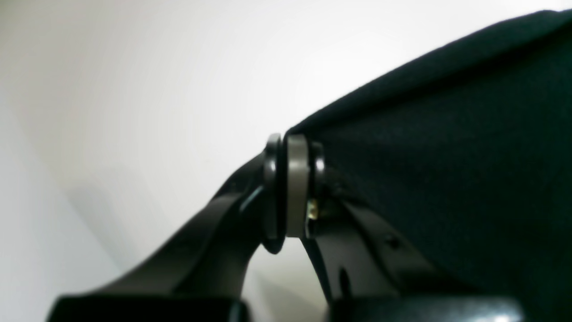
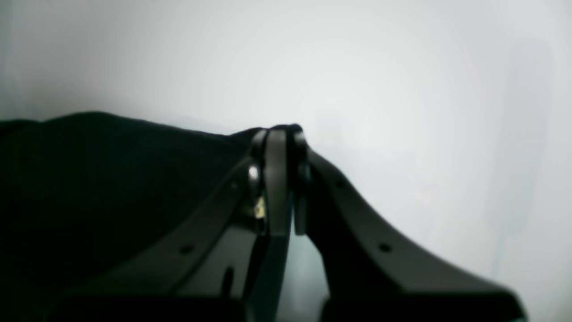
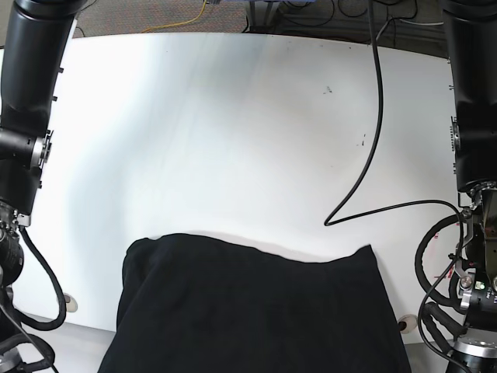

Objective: Layout the t-shirt on the table in an organized manner, then fold the t-shirt properly
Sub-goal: 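Lift the t-shirt with both grippers and shake it out above the table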

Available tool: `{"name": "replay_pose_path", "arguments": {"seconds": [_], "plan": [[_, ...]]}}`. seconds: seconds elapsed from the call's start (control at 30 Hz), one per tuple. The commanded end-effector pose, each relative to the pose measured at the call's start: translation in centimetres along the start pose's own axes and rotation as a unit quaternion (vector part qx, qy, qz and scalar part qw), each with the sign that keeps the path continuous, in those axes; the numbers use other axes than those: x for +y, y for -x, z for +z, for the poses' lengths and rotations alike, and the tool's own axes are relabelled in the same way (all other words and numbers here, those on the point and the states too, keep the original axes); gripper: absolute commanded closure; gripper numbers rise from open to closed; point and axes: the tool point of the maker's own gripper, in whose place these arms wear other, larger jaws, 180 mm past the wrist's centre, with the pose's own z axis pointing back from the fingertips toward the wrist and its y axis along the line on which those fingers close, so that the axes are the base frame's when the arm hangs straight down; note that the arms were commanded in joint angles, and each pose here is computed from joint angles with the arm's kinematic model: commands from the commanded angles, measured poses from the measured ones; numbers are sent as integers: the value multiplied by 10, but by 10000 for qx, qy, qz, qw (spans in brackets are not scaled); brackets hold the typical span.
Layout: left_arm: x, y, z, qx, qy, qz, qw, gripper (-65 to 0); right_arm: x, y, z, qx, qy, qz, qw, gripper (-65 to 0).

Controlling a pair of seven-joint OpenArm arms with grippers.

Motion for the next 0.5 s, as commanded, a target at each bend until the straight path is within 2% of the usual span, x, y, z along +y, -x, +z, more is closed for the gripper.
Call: {"name": "replay_pose_path", "arguments": {"seconds": [0.0, 0.33, 0.47], "plan": [[22, -24, -4, -271, -263, -85, 9993, 0, -5, -36, -1, -438, 58, 86, 9990, 0], [35, -27, -3, -261, -345, -257, 9987, 0, -2, -37, -4, -401, 15, 169, 9991, 0], [35, -27, -2, -271, -338, -252, 9987, 0, -14, -38, 1, -370, 140, 270, 9989, 0]]}}
